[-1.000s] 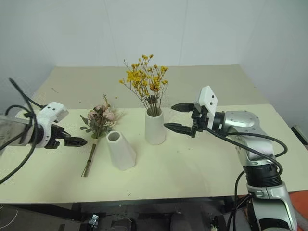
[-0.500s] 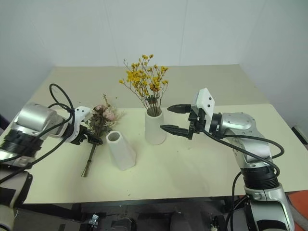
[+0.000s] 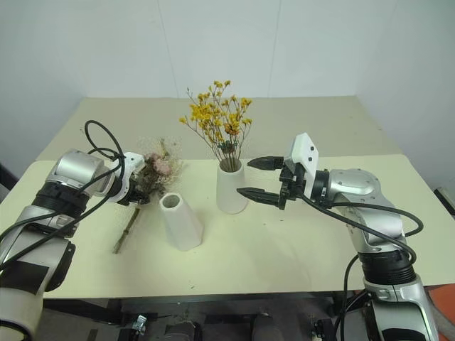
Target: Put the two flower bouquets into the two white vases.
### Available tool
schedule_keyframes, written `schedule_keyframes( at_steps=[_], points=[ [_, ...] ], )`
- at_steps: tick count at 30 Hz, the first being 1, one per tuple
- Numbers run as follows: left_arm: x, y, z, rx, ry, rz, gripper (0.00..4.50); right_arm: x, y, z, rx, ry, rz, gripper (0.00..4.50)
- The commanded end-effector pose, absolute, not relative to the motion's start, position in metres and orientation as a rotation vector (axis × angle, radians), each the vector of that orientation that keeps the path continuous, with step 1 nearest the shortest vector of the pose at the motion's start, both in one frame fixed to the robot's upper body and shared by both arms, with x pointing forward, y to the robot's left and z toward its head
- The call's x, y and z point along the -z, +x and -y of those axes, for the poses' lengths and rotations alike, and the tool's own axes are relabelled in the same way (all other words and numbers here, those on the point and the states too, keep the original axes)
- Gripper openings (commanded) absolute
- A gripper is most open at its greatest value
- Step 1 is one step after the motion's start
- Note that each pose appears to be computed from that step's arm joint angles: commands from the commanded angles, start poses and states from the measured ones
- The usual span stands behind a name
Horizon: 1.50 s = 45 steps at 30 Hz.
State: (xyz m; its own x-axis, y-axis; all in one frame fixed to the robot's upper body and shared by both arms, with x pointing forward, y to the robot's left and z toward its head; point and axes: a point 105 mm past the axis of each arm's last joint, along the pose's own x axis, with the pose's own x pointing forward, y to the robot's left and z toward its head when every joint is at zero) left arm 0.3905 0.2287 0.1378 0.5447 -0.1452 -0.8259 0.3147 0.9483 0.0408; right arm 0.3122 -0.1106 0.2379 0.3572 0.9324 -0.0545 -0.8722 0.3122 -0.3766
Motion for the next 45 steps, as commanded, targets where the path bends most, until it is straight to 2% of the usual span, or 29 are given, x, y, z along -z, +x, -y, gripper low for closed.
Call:
schedule_keyframes(
  at_steps=[1,6,9,13,14,18,21,24,26,31,34,37,45],
  points=[
    [-0.149,0.391,-0.238,0.256,0.197,-0.93,0.15,-0.251,0.307,0.115,-1.185,-0.385,0.231,3.92],
    [-0.158,0.39,-0.248,0.227,0.219,-0.892,0.15,-0.251,0.308,0.116,-1.184,-0.383,0.231,3.92],
    [-0.176,0.393,-0.249,0.252,0.206,-0.796,0.15,-0.251,0.309,0.116,-1.18,-0.378,0.231,3.92],
    [-0.232,0.396,-0.237,0.388,0.153,-0.486,0.15,-0.25,0.31,0.117,-1.168,-0.369,0.235,3.92],
    [-0.25,0.396,-0.232,0.439,0.131,-0.355,0.15,-0.25,0.31,0.117,-1.164,-0.366,0.237,3.92],
    [-0.297,0.385,-0.223,0.569,0.12,-0.011,0.15,-0.251,0.31,0.118,-1.154,-0.354,0.246,3.92],
    [-0.323,0.369,-0.215,0.706,0.04,0.143,0.15,-0.25,0.31,0.12,-1.148,-0.35,0.248,3.92],
    [-0.351,0.338,-0.203,0.94,-0.063,0.251,0.15,-0.25,0.309,0.124,-1.135,-0.35,0.246,3.92],
    [-0.364,0.331,-0.2,0.993,-0.101,0.304,0.15,-0.25,0.309,0.126,-1.125,-0.35,0.246,3.92],
    [-0.374,0.329,-0.189,1.045,-0.143,0.348,0.15,-0.251,0.306,0.127,-1.118,-0.345,0.255,3.92],
    [-0.381,0.319,-0.185,1.104,-0.182,0.473,0.15,-0.253,0.305,0.126,-1.121,-0.343,0.263,3.92],
    [-0.379,0.313,-0.18,1.162,-0.221,0.513,0.15,-0.254,0.304,0.125,-1.126,-0.342,0.27,3.92],
    [-0.359,0.305,-0.165,1.291,-0.264,0.457,0.15,-0.259,0.299,0.117,-1.176,-0.336,0.287,3.92]
  ],
)
